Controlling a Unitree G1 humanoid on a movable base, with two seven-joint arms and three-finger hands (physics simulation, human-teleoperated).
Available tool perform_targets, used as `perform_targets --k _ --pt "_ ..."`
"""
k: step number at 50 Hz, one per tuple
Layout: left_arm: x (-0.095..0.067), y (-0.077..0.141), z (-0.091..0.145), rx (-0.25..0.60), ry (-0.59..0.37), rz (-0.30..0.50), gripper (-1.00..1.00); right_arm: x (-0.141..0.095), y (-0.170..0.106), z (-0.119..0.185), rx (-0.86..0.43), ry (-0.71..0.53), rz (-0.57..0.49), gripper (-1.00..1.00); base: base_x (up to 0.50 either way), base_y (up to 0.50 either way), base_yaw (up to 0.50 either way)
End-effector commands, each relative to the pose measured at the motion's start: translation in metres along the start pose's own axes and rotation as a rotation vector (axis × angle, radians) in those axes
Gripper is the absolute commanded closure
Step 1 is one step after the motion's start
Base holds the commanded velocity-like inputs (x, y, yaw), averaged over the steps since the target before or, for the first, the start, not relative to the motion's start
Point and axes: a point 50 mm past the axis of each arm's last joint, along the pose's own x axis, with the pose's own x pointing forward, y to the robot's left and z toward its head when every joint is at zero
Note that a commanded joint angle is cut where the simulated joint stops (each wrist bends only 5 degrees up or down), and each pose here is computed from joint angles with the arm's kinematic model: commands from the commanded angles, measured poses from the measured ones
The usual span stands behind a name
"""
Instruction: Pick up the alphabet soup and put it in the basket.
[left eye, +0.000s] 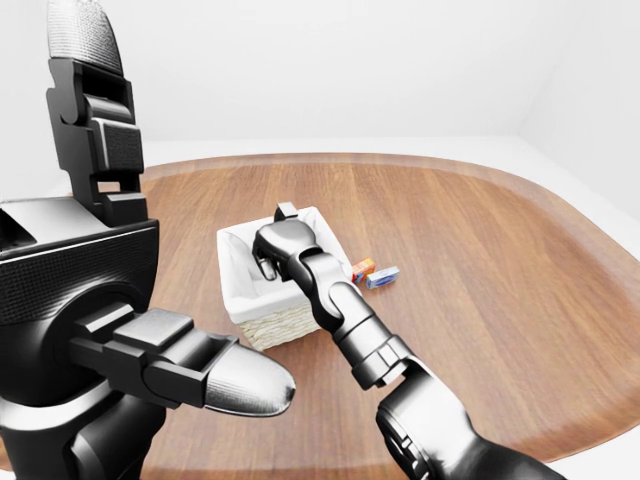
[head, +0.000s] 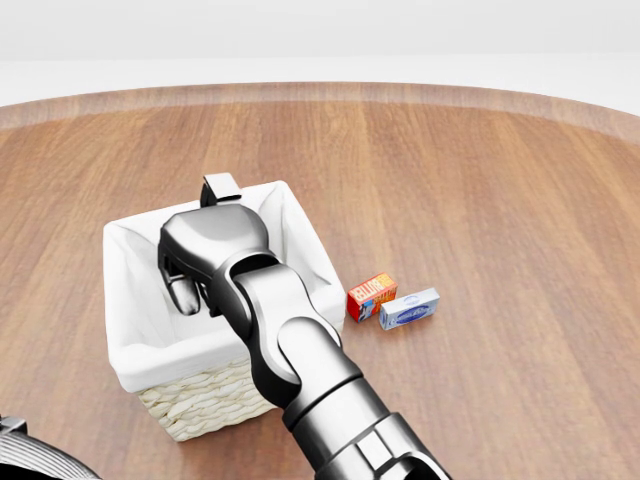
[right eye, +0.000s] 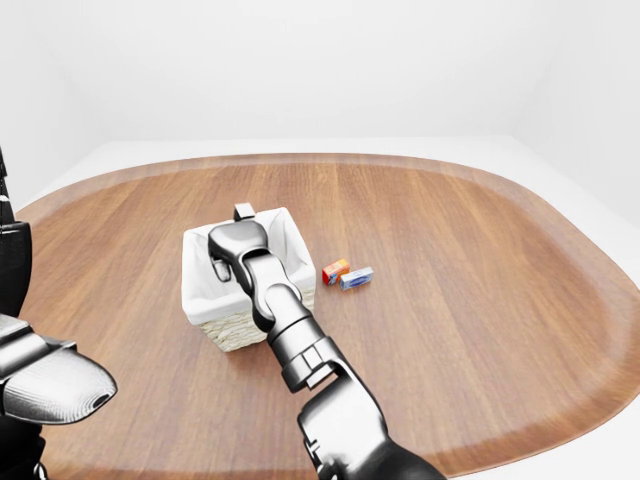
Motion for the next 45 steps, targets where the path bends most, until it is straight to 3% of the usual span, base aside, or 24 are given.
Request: perform_targets --k 1,27,28,30,45 --pt "-0.001 -0.003 -0.004 -0.037 0.055 -0.010 -1.00 0.004 0.003 -0.001 -0.016 0.009 -0.025 0.96 0.00 0.00 0.00" --pt "-0.001 -0.004 -0.007 -0.063 0.100 -0.016 -1.00 0.007 -0.008 0.000 -0.021 0.004 -0.055 0.98 0.00 0.00 0.00" --pt "-0.001 -0.004 -0.007 -0.063 0.101 -0.017 -1.00 0.007 -0.008 -0.001 -0.025 0.005 -0.059 0.72 0.00 0.00 0.00" --pt "-0.001 -0.004 -0.006 -0.068 0.103 -0.016 -1.00 0.007 -0.005 -0.002 -0.020 0.009 -0.051 -1.00 0.00 0.00 0.00" --pt "-0.001 -0.005 -0.007 -0.081 0.105 -0.014 -1.00 0.008 -0.001 -0.002 0.000 0.010 -0.061 -1.00 0.00 0.00 0.00"
